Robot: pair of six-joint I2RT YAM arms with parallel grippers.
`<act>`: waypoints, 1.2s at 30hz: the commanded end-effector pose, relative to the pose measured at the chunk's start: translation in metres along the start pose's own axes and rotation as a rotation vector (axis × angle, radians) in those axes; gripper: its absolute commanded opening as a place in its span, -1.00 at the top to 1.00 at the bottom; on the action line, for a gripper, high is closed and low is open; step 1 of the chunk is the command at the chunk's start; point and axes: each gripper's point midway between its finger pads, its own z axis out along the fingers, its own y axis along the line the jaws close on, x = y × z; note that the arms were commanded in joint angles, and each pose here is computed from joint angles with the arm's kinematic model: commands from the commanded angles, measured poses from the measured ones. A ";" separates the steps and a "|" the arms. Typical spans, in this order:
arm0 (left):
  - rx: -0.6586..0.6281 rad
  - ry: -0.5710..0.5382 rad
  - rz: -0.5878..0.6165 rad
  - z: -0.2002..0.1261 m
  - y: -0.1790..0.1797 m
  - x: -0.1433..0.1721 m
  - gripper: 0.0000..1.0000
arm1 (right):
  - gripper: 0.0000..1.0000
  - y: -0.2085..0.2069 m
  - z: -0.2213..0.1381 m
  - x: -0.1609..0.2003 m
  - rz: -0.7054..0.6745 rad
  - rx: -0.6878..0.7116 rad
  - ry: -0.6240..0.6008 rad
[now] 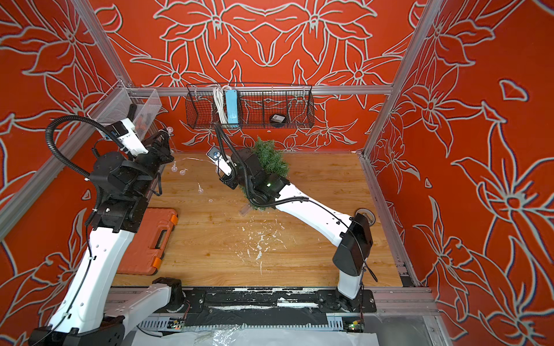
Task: Remove string lights from the small christmas tree
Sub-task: Remove the light string from the Christmas tree.
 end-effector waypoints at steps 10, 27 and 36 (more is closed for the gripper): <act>0.039 -0.036 0.006 -0.006 -0.010 -0.012 1.00 | 1.00 0.005 0.055 0.048 -0.197 0.075 0.178; 0.031 -0.025 0.011 -0.005 -0.007 -0.005 1.00 | 1.00 -0.044 0.041 0.024 -0.352 0.370 0.213; 0.029 -0.030 0.015 -0.006 -0.008 -0.010 1.00 | 1.00 -0.018 0.010 0.007 -0.320 0.273 0.136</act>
